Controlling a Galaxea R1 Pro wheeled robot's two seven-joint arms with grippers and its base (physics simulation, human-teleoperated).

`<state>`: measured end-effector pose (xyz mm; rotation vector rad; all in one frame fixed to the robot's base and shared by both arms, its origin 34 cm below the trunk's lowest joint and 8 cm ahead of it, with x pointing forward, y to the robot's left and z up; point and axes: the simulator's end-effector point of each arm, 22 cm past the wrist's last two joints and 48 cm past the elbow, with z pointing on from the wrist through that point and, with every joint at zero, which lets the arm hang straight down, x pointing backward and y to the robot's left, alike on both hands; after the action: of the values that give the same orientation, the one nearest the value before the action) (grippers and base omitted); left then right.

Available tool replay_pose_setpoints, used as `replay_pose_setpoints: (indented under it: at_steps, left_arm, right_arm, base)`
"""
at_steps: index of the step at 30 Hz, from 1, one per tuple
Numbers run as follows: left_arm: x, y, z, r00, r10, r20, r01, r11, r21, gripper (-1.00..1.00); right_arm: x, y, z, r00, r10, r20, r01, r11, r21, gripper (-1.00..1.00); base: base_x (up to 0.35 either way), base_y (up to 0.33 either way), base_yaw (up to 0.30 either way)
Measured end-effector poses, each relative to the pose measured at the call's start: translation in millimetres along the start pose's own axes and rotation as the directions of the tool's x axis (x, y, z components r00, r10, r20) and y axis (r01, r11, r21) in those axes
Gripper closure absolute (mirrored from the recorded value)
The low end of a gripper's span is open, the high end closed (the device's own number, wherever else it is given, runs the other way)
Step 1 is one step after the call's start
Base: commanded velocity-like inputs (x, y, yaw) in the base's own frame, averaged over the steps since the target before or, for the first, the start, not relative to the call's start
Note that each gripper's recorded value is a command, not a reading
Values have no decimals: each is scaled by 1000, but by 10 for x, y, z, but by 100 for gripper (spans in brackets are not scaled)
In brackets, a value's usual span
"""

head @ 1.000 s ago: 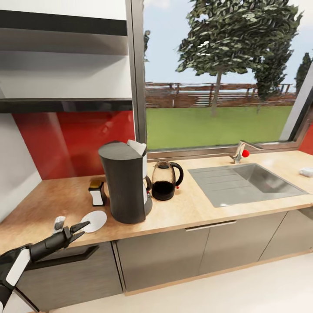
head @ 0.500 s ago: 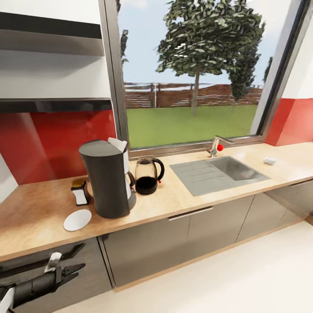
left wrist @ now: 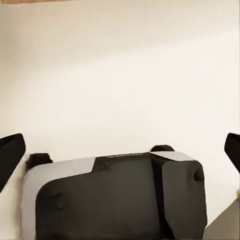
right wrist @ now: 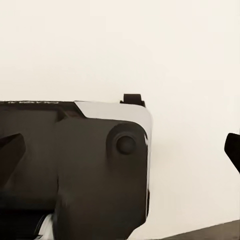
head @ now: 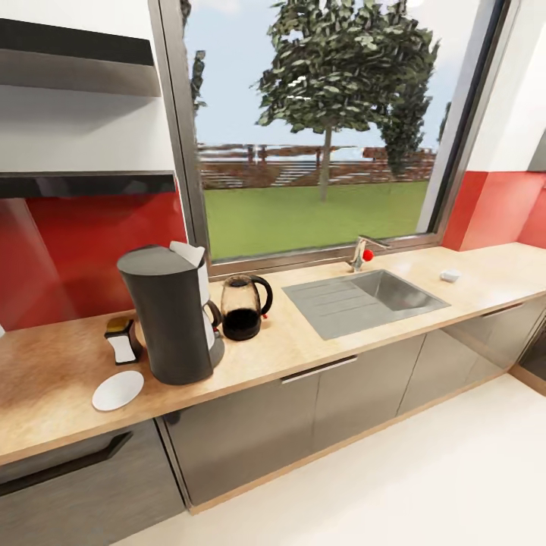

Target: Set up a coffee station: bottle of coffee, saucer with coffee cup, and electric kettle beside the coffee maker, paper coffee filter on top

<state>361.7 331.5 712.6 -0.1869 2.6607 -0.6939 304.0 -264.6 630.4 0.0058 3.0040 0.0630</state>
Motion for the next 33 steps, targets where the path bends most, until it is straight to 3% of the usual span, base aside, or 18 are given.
replay_pose_setpoints:
  at_steps: [2, 3, 5, 6, 8, 9, 10, 12, 15, 23, 33]
  left_arm:
    - [381, 285, 122, 999, 31, -21, -35, 983, -178, -100]
    - [598, 450, 119, 997, 56, -48, -67, 960, -270, -100]
    - [878, 649, 58, 992, 86, -90, -114, 920, -375, -100]
    - [1264, 887, -102, 982, 93, -163, -164, 850, -500, -100]
    - [1530, 1015, -253, 976, 72, -207, -178, 809, -560, -100]
    - [1892, 1217, -547, 960, 60, -273, -227, 738, -636, -100]
    - [2150, 1249, -684, 949, 48, -310, -247, 727, -641, -100]
    - [2271, 1274, -764, 941, 49, -334, -266, 716, -645, -100]
    - [2312, 1282, -794, 942, 42, -333, -263, 711, -652, -100]
    - [2413, 1129, -689, 937, 40, -347, -265, 729, -631, -100]
    - [2455, 1119, -698, 934, 38, -356, -269, 731, -627, -100]
  right_arm:
    - [-16, 13, -1, 997, 80, 6, -80, 997, -8, -100]
    - [-21, 17, -1, 995, 102, 8, -102, 995, -10, -100]
    - [-24, 20, -1, 993, 117, 9, -117, 993, -12, -100]
    - [-26, 22, -1, 992, 125, 10, -125, 992, -13, -100]
    - [-26, 22, -1, 992, 126, 10, -126, 992, -13, -100]
    - [-28, 147, 5, 992, 125, 8, -125, 992, -32, -100]
    - [-26, 260, 7, 992, 122, 6, -122, 991, -47, -100]
    - [-27, 426, 10, 993, 120, 4, -119, 991, -68, -100]
    - [-28, 498, 10, 993, 119, 4, -118, 990, -78, -100]
    - [-28, 467, 9, 991, 132, 3, -132, 989, -73, -100]
    - [-34, 447, 8, 986, 168, 4, -167, 983, -73, -100]
  base:
    - [0, 0, 0]
    - [0, 0, 0]
    - [0, 0, 0]
    - [0, 0, 0]
    - [0, 0, 0]
    - [0, 0, 0]
    - [0, 0, 0]
    - [0, 0, 0]
    - [0, 0, 0]
    - [28, -19, -33]
    - [168, -189, -260]
